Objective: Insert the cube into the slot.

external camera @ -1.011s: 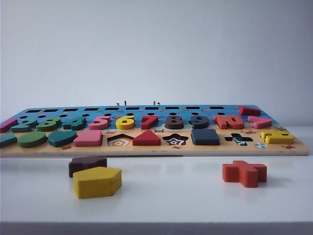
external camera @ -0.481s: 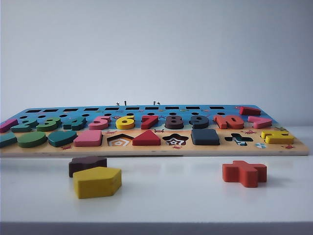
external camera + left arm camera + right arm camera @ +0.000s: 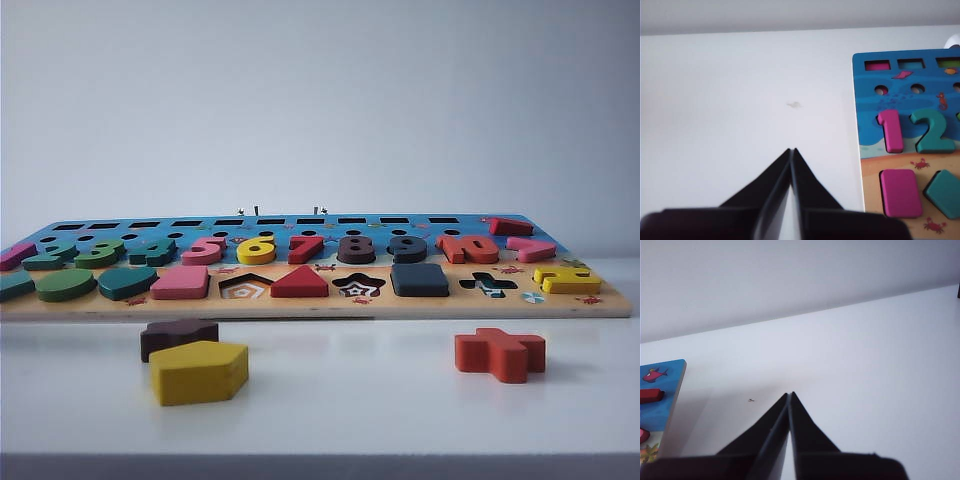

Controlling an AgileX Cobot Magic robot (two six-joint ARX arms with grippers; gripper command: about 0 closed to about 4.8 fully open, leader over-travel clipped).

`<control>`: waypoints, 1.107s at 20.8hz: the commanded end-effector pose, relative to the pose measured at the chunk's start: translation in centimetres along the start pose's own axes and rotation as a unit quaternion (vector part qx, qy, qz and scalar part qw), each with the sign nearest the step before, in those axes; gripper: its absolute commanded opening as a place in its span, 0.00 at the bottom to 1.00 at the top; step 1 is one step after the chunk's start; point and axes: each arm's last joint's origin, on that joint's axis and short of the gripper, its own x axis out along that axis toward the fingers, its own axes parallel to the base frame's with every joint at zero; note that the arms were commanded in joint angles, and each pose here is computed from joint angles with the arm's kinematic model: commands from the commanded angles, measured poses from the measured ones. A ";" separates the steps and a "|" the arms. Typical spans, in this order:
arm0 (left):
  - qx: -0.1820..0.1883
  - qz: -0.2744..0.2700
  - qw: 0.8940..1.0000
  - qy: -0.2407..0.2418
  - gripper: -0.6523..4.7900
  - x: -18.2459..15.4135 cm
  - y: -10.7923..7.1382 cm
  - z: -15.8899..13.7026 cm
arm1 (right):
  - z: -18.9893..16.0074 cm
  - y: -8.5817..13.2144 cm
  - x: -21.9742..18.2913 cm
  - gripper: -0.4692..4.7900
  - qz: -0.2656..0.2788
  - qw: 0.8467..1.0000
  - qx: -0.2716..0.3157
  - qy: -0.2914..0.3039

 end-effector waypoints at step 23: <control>0.003 -0.015 1.000 0.012 0.15 0.1 -0.1 -0.4 | -0.1 0.0 0.0 0.09 -0.002 1.000 -0.002 -0.002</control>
